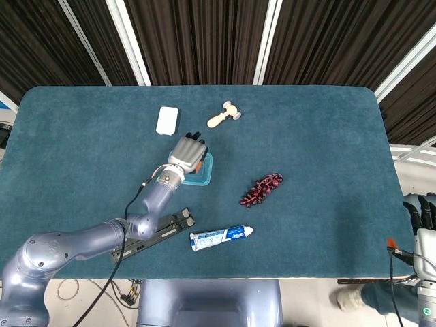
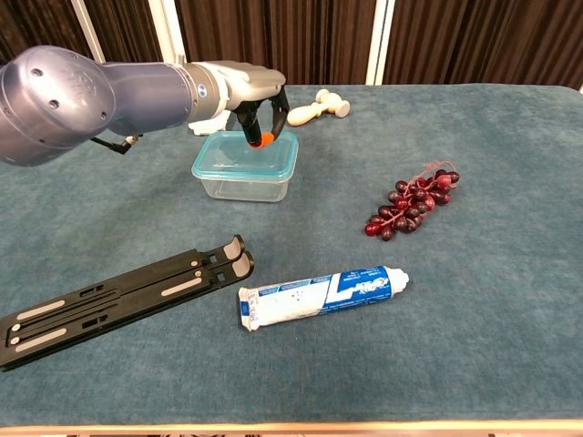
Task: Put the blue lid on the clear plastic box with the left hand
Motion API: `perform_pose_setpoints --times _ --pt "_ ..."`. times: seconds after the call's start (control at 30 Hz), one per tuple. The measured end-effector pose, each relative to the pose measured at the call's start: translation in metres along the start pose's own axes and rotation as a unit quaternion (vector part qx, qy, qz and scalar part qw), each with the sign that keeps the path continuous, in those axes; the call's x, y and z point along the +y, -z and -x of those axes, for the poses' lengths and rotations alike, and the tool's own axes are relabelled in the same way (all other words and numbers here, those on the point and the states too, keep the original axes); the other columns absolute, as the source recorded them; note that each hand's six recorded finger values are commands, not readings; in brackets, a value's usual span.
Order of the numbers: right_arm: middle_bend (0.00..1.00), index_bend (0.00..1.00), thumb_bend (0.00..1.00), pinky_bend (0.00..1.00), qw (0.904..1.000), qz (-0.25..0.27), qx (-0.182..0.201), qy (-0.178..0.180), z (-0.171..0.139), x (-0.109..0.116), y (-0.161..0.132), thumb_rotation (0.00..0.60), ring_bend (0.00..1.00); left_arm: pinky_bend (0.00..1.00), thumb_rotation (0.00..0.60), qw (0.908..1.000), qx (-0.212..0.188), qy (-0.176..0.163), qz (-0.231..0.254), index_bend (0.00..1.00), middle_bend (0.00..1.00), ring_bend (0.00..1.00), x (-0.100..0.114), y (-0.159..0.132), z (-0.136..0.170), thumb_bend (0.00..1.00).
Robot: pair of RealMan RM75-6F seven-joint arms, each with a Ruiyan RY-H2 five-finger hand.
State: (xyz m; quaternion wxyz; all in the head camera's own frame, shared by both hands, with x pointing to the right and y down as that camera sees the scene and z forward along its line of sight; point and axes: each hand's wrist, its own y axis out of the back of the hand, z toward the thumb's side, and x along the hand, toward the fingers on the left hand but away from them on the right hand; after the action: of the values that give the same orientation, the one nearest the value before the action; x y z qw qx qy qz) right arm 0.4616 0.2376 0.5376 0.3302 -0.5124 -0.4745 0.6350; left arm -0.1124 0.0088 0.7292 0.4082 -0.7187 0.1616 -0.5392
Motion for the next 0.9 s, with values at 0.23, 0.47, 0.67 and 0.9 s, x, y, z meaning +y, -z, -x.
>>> perform_pose_setpoints --times 0.23,0.47,0.67,0.9 --pt "0.04 0.17 0.29 0.00 1.0000 0.001 -0.001 -0.001 0.000 0.000 0.000 0.600 0.02 0.23 0.600 0.9998 0.015 -0.011 0.005 0.68 0.47 0.20 0.005 -0.002 -0.001 0.55" --pt "0.04 0.17 0.29 0.00 1.0000 0.001 -0.002 -0.002 0.000 0.000 0.001 0.600 0.02 0.23 0.600 0.9994 0.016 -0.030 -0.008 0.68 0.44 0.19 0.011 0.000 -0.005 0.55" --pt "0.04 0.17 0.29 0.00 1.0000 0.001 -0.004 -0.004 0.000 -0.001 0.001 0.600 0.02 0.22 0.600 0.9987 0.019 -0.045 -0.015 0.68 0.47 0.20 0.013 0.005 -0.008 0.55" --pt "0.04 0.17 0.29 0.00 1.0000 0.002 -0.005 -0.005 0.000 -0.001 0.001 0.600 0.03 0.22 0.600 0.9992 0.012 -0.034 -0.015 0.70 0.53 0.22 0.007 0.006 -0.006 0.56"
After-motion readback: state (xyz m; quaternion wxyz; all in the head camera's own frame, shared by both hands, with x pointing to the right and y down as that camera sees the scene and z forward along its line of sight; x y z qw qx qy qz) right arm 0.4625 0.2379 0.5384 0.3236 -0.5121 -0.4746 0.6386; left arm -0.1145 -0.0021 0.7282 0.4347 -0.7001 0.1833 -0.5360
